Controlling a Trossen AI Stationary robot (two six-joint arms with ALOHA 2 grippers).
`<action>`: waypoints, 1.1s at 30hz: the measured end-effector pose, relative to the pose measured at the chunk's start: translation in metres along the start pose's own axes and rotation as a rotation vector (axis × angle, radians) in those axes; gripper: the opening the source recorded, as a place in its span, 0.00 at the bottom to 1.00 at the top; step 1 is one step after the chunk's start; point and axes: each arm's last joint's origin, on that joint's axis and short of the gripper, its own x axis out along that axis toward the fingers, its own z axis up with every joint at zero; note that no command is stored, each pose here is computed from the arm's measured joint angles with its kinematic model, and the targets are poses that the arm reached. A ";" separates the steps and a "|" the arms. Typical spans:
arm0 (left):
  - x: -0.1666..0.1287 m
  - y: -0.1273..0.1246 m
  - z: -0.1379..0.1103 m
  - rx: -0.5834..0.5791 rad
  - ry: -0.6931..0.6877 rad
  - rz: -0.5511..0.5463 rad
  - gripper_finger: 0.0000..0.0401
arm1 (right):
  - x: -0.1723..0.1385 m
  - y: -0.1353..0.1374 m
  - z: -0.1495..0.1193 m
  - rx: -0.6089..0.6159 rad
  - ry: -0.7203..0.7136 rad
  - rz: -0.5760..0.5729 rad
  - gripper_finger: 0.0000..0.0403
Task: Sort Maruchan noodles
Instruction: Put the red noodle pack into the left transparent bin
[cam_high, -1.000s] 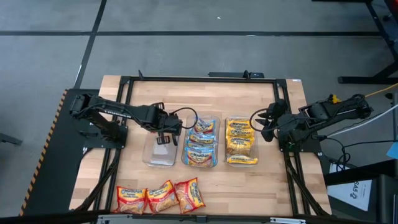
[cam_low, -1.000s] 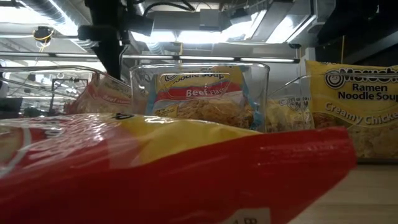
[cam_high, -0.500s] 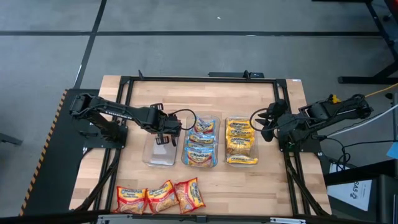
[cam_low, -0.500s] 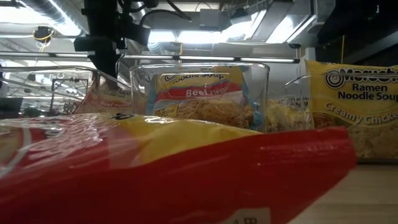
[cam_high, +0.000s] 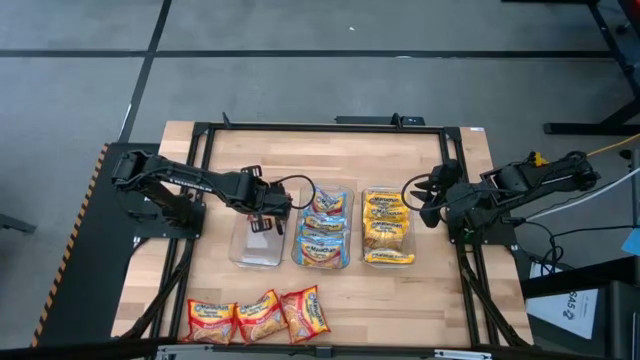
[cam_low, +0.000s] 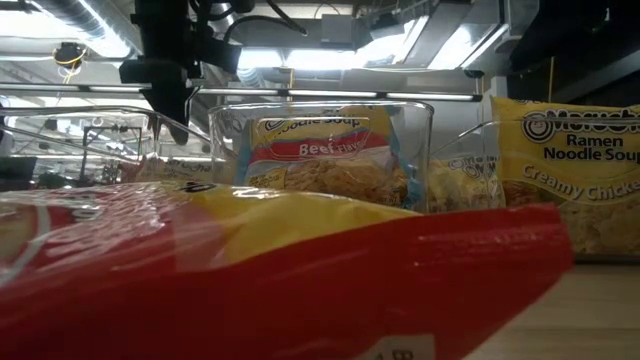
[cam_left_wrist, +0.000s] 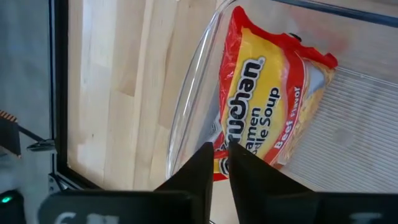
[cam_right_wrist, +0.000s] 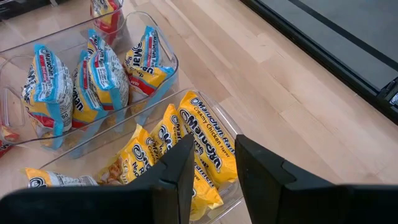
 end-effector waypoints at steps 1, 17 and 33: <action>0.000 0.000 0.000 -0.001 0.000 0.000 0.11 | 0.000 0.000 0.000 0.000 0.000 0.000 0.29; -0.047 -0.005 0.015 -0.062 -0.007 -0.381 0.12 | 0.000 0.001 0.001 0.010 -0.012 0.010 0.29; -0.110 -0.101 -0.068 -0.116 0.311 -0.608 0.12 | 0.015 0.007 -0.016 0.199 0.156 0.135 0.29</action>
